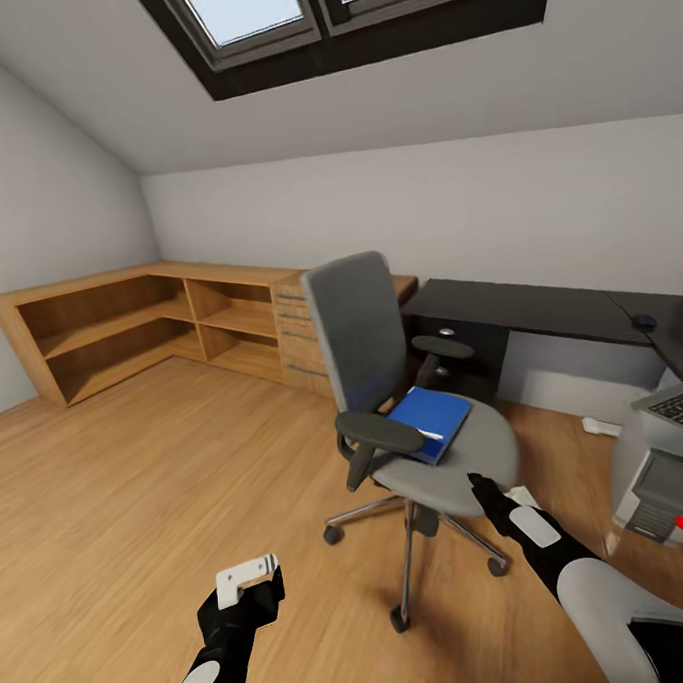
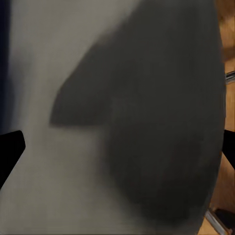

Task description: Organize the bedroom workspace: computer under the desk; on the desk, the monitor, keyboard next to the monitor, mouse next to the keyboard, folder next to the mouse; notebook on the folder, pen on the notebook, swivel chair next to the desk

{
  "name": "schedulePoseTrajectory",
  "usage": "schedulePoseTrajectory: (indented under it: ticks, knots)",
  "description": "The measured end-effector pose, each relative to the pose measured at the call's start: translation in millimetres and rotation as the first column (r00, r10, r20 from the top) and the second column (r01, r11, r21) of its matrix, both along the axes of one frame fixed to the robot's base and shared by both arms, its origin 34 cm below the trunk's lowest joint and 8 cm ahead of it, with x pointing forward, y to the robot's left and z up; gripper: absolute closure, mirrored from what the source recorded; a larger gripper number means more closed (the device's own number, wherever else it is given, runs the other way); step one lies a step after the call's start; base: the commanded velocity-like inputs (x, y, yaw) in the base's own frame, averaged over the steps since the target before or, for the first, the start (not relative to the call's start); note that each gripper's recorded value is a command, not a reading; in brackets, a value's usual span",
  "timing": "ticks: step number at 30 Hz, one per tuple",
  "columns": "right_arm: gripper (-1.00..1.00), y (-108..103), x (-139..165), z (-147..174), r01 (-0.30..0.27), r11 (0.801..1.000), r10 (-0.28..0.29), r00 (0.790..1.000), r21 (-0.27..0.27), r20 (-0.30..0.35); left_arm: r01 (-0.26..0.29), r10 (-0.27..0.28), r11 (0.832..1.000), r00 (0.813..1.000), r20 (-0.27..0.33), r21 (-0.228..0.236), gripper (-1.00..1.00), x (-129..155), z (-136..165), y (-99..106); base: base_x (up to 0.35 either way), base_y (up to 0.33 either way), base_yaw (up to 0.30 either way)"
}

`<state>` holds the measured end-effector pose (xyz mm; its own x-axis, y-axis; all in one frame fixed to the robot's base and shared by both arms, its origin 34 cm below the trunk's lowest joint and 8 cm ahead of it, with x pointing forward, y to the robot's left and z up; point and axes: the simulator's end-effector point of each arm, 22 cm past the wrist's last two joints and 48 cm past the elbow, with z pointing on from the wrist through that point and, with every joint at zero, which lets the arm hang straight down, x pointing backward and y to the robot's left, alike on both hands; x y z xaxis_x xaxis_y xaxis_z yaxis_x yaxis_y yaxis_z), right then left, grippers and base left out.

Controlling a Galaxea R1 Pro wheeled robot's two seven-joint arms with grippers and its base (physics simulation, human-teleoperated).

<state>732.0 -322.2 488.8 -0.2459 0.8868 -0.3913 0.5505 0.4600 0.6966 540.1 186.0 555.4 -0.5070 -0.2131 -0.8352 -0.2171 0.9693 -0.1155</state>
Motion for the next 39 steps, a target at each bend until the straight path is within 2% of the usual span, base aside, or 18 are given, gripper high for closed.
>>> schedulePoseTrajectory:
  ticks: [20,28,33,39]
  knots:
    - [-1.0,1,0,1,0.001,1.0,-0.001,1.0,0.007,0.001,0.0,0.0,1.0,1.0,0.0,0.0,-1.0,0,0,0,0.319,0.0,0.0]
    - [-1.0,-4,-2,-2,0.01,1.0,-0.01,1.0,0.0,-0.008,0.003,-0.003,1.0,1.0,-0.001,0.0,-1.0,0,0,-1,0.051,0.0,0.008]
    - [-1.0,13,1,0,-0.008,1.0,0.008,1.0,0.014,0.002,0.003,-0.003,1.0,1.0,0.0,0.0,-1.0,0,0,-1,0.001,0.0,0.123]
    - [-1.0,14,2,4,-0.011,1.0,0.011,1.0,0.013,0.009,0.004,-0.004,1.0,1.0,0.003,0.001,-1.0,0,1,-2,0.0,0.0,0.146]
